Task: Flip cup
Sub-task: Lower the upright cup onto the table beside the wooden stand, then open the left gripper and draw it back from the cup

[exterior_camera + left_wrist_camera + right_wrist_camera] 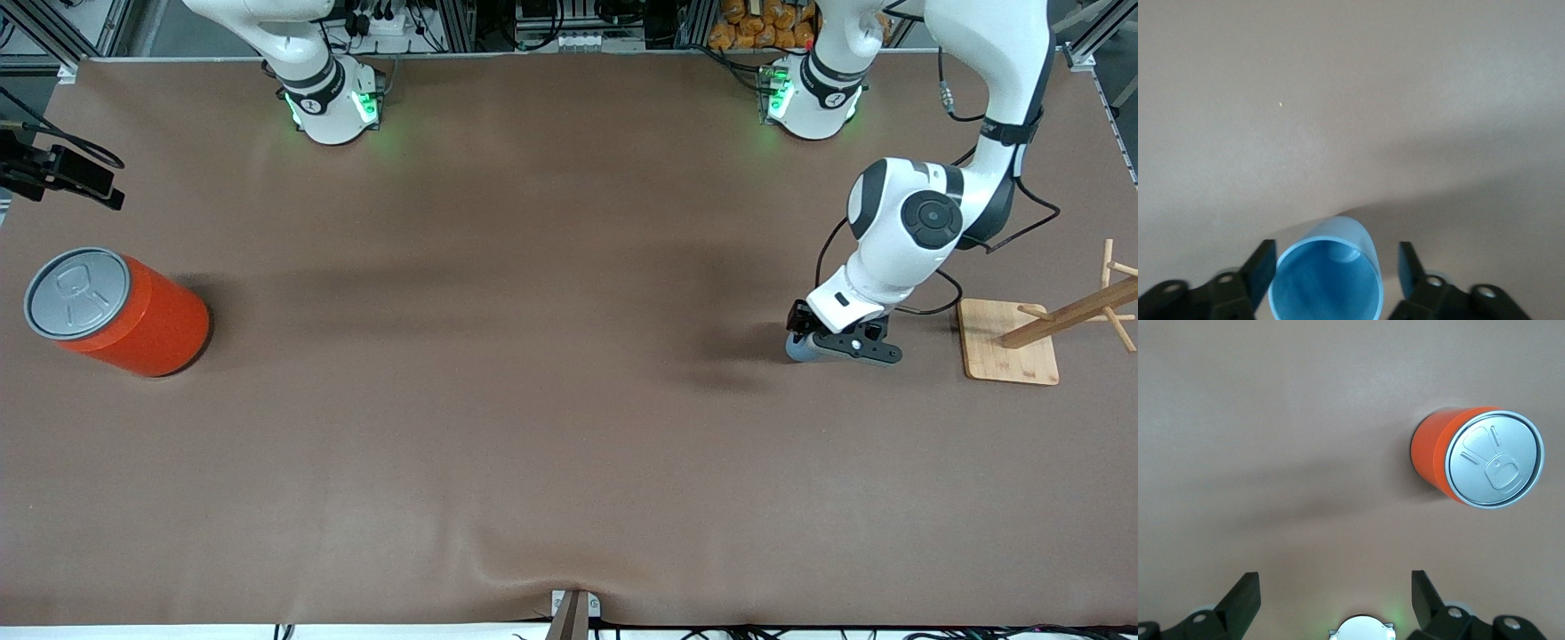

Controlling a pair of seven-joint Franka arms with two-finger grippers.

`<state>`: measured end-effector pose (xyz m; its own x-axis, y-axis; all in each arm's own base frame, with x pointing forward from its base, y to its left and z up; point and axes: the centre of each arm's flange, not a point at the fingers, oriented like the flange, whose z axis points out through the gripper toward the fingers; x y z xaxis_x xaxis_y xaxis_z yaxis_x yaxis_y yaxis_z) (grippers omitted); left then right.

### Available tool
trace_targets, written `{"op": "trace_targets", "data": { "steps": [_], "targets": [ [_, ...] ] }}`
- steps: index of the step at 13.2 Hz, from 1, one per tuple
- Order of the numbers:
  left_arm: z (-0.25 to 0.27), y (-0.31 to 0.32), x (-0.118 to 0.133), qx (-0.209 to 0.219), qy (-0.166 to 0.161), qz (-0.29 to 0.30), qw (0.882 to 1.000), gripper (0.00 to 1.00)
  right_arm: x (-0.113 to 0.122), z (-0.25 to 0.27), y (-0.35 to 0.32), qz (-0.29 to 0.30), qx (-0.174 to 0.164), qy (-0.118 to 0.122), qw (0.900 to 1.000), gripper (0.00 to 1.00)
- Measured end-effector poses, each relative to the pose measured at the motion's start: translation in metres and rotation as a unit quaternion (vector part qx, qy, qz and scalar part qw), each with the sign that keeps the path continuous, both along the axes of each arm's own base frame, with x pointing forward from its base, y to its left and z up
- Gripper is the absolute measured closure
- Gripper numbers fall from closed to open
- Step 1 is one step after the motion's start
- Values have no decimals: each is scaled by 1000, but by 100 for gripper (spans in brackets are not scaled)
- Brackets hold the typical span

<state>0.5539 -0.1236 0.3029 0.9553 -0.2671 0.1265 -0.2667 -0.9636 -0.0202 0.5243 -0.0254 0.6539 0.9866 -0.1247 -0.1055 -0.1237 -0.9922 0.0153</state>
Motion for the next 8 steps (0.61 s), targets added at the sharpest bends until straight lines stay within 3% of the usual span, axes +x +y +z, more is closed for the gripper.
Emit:
{"op": "trace_targets", "data": {
  "steps": [1,2,8],
  "targets": [
    [17,-6,5,0,3,-2,1000,3,0,0,0,0,0,0,1000,0],
    [40,-13,12,0,8,-3,1000,0,0,0,0,0,0,0,1000,0],
    [159,-18,47,5,27,7,1000,0,0,0,0,0,0,0,1000,0]
  ]
}}
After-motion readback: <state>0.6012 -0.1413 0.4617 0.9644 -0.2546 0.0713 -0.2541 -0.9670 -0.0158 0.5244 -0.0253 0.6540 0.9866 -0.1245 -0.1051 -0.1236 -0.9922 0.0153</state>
